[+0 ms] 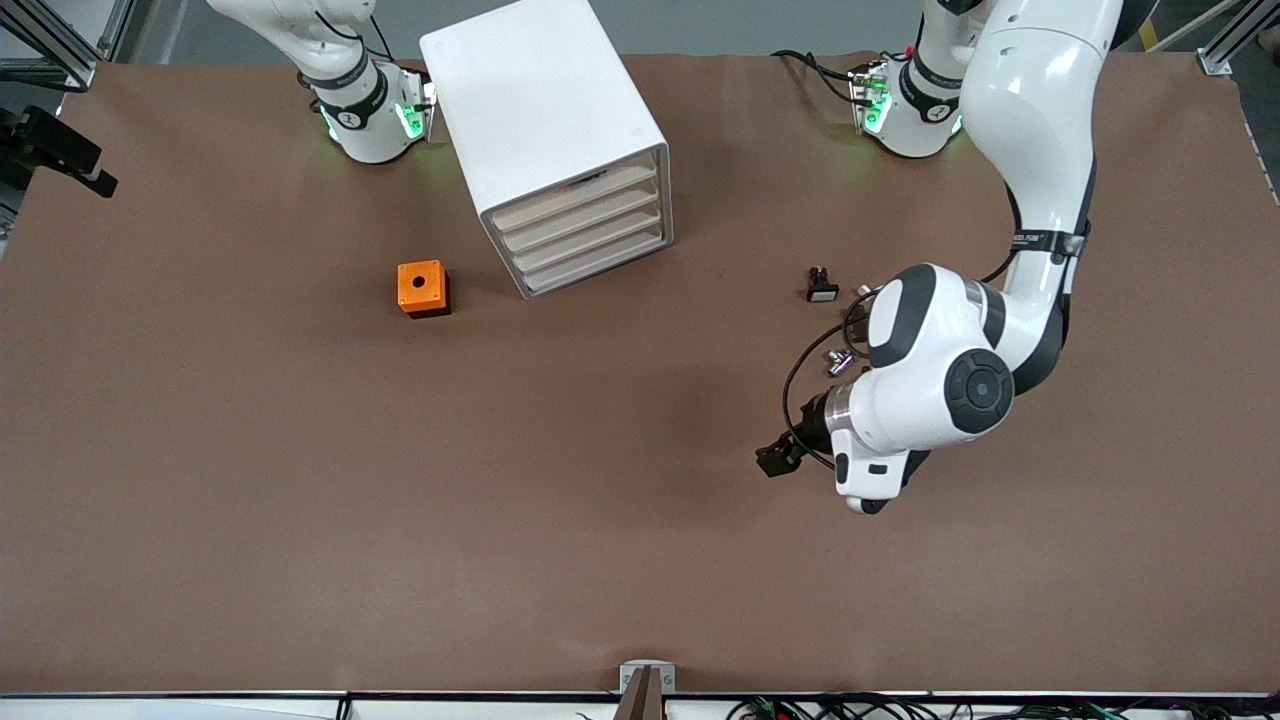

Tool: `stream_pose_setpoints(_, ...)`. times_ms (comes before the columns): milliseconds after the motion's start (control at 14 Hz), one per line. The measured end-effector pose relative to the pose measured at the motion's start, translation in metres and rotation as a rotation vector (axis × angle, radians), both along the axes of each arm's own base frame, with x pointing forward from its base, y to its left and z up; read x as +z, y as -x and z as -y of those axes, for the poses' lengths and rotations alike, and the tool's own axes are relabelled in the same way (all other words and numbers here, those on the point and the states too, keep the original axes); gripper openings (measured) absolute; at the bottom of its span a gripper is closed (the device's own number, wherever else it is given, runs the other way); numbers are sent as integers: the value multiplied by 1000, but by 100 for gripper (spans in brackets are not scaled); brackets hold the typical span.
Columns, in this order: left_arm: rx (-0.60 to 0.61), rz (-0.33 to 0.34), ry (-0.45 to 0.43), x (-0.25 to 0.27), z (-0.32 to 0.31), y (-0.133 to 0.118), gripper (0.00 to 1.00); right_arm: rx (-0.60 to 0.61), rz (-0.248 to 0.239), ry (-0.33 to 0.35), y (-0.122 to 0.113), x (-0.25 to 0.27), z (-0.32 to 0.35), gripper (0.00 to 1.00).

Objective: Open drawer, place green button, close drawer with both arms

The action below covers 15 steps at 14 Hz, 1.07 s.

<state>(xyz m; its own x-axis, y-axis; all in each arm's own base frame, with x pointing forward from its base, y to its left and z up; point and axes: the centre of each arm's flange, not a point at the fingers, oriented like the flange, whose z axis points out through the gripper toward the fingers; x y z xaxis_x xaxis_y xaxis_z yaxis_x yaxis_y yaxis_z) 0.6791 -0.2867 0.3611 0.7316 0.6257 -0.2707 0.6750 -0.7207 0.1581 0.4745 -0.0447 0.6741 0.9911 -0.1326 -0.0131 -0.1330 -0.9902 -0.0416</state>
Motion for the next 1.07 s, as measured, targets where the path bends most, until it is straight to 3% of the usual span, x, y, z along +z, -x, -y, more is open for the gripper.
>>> stream_pose_setpoints(143, -59, 31, -9, 19, -12, -1, 100, 1, 3, 7, 1, 1, 0, 100)
stream_pose_setpoints(716, -509, -84, -81, 121, -114, 42, 100, 17, 10, 25, 1, 3, -6, 100)
stream_pose_setpoints(1074, -695, -74, -47, 152, -196, 76, 100, 39, 15, 27, 3, 5, -7, 100)
